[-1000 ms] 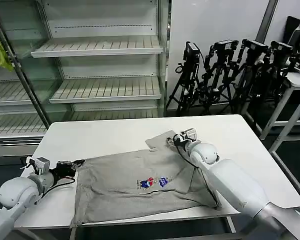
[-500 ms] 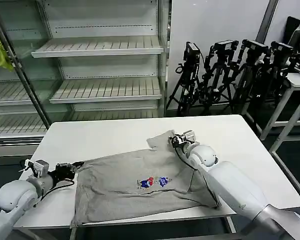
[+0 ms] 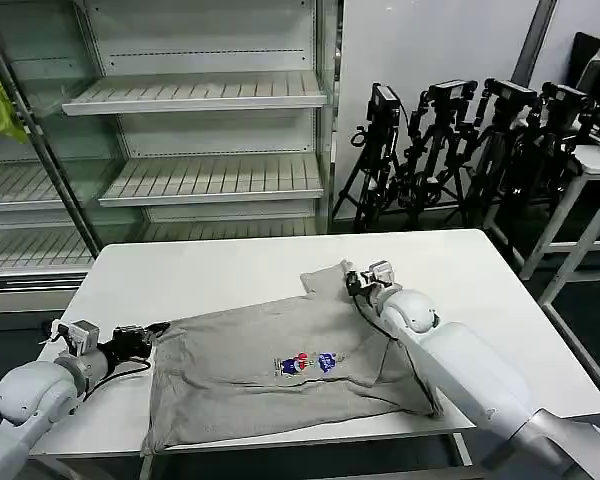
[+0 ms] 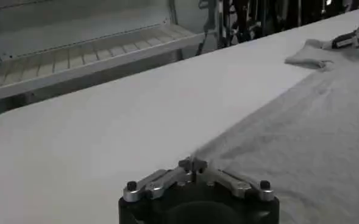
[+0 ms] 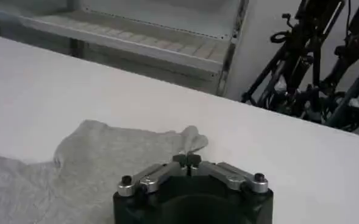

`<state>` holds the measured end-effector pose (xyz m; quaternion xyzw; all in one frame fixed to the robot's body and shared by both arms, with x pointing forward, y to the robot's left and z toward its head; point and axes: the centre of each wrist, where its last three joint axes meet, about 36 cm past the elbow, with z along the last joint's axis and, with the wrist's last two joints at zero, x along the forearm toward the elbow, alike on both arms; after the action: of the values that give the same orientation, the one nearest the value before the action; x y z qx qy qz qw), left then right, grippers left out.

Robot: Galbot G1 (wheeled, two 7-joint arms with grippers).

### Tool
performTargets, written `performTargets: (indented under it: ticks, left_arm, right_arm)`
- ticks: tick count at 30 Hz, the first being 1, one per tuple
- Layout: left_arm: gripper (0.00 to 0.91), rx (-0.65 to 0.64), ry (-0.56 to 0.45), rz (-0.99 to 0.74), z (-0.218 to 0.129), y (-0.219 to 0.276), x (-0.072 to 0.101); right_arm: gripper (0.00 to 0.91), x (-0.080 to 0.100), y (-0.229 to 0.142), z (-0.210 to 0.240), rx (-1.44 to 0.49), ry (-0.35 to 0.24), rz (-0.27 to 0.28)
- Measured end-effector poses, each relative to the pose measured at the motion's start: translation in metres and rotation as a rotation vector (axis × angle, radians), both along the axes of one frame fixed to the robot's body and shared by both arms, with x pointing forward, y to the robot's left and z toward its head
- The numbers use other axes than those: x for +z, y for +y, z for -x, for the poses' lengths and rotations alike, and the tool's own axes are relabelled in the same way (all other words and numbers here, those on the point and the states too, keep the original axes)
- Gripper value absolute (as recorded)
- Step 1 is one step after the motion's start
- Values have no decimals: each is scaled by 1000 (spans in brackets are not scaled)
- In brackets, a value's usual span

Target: Fold and organize the clothes.

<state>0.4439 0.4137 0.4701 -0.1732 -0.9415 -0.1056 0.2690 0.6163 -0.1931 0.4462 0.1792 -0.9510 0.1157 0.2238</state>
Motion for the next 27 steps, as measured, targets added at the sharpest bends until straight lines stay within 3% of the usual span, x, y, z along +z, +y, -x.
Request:
performTargets:
  ticks: [14,27]
  left_arm:
    - [40,-15,-41,-5,6,-1,14]
    - [40,-31,-76,-19,25,4,33]
  right_arm:
    - [0,19,-15,9,-2,-61,-54]
    - [0,38,-54,45,-6,-96,-93]
